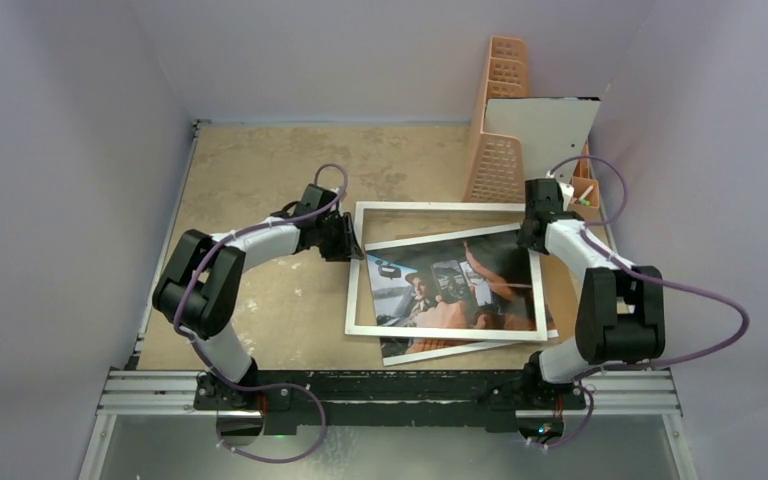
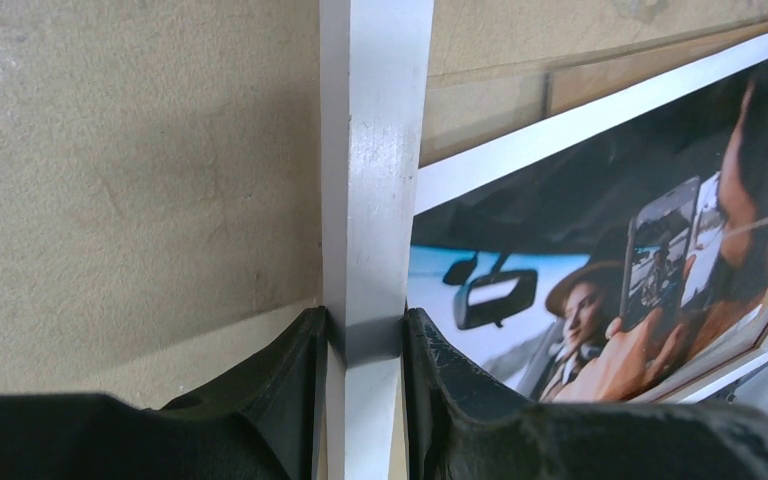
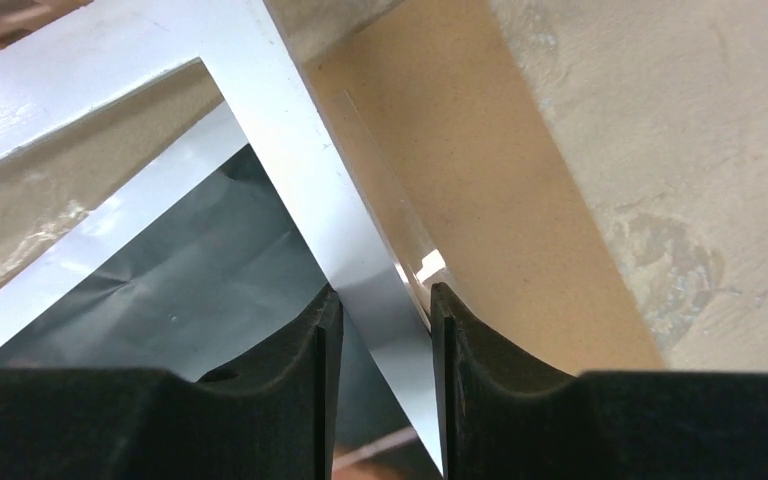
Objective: Put the photo into the frame
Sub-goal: Turn over the photo frame at the center of the board.
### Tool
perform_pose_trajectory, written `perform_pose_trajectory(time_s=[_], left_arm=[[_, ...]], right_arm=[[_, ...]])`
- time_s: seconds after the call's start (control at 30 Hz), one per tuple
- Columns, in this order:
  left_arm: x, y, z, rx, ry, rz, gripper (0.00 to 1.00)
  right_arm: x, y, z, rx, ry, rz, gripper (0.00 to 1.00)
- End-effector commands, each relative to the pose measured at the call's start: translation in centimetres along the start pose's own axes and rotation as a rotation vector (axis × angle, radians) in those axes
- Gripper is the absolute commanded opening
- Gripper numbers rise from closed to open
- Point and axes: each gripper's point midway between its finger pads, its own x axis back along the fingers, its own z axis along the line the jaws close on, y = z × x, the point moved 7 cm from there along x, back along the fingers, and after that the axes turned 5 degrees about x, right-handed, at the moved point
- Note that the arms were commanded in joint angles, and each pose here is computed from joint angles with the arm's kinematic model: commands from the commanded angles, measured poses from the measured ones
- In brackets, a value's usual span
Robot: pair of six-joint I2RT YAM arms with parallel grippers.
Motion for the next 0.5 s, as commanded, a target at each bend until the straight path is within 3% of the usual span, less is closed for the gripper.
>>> perform_pose_trajectory(time_s=[0.0,0.23,0.47], left_arm=[[2.8,1.0,-3.2,-0.018,-0.158,-0.059,0.00],[4.7,1.1,-2.5,-0.027,-0.065,-0.121,0.00],[7.0,2.7,0.8,0.000,0.110,-0.213,0.00]], right_arm=[[2.9,2.3,0.3,-0.087,0.072,-0.106,0.25],[4.9,0.5,4.1,-0.038,0.274,-0.088,0.26],[5.7,-2.5,10.0,0.010,0.456,-0.028,0.26]])
